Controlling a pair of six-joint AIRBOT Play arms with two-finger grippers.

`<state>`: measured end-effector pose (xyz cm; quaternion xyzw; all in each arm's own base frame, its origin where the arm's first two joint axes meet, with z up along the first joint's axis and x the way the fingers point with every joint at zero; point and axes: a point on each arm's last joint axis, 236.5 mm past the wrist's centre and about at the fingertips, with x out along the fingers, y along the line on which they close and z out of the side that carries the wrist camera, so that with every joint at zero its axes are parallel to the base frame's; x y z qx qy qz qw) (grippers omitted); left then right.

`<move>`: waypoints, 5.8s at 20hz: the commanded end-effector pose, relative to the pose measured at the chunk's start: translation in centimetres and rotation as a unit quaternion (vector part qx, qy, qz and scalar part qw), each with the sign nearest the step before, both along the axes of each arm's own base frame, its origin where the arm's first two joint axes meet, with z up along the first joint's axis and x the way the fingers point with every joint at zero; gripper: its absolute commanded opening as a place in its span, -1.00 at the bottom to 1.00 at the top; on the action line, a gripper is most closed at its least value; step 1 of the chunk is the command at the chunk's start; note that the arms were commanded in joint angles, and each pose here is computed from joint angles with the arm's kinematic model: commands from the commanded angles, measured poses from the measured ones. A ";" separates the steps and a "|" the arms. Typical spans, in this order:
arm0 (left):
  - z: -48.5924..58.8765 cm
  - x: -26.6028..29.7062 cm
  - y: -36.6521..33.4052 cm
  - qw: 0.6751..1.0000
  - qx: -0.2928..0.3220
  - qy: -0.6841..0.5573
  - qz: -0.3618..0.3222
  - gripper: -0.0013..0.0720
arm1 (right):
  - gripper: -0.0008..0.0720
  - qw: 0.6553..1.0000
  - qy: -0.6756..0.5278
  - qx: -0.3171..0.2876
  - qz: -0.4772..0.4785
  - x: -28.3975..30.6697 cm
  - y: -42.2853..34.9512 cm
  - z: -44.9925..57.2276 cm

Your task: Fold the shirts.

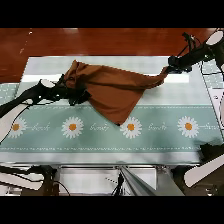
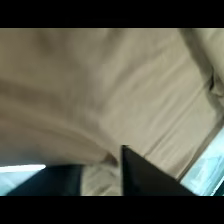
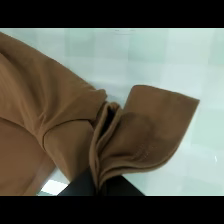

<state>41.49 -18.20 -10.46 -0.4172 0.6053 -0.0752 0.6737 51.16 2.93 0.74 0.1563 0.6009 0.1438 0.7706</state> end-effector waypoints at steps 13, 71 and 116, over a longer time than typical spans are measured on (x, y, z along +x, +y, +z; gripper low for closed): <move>26.2 0.3 -2.9 0.933 -0.016 -0.302 -0.193 -0.90 | -0.90 0.990 -0.119 0.066 -0.025 2.1 2.0 8.8; 17.5 -4.4 13.6 0.986 0.026 -0.157 -0.055 -0.90 | -0.90 0.962 -0.237 -0.133 -0.025 8.3 4.6 8.8; 0.9 -4.9 18.0 0.984 0.043 -0.008 -0.173 0.64 | 0.20 0.985 -0.002 -0.169 -0.041 -2.4 -5.6 5.7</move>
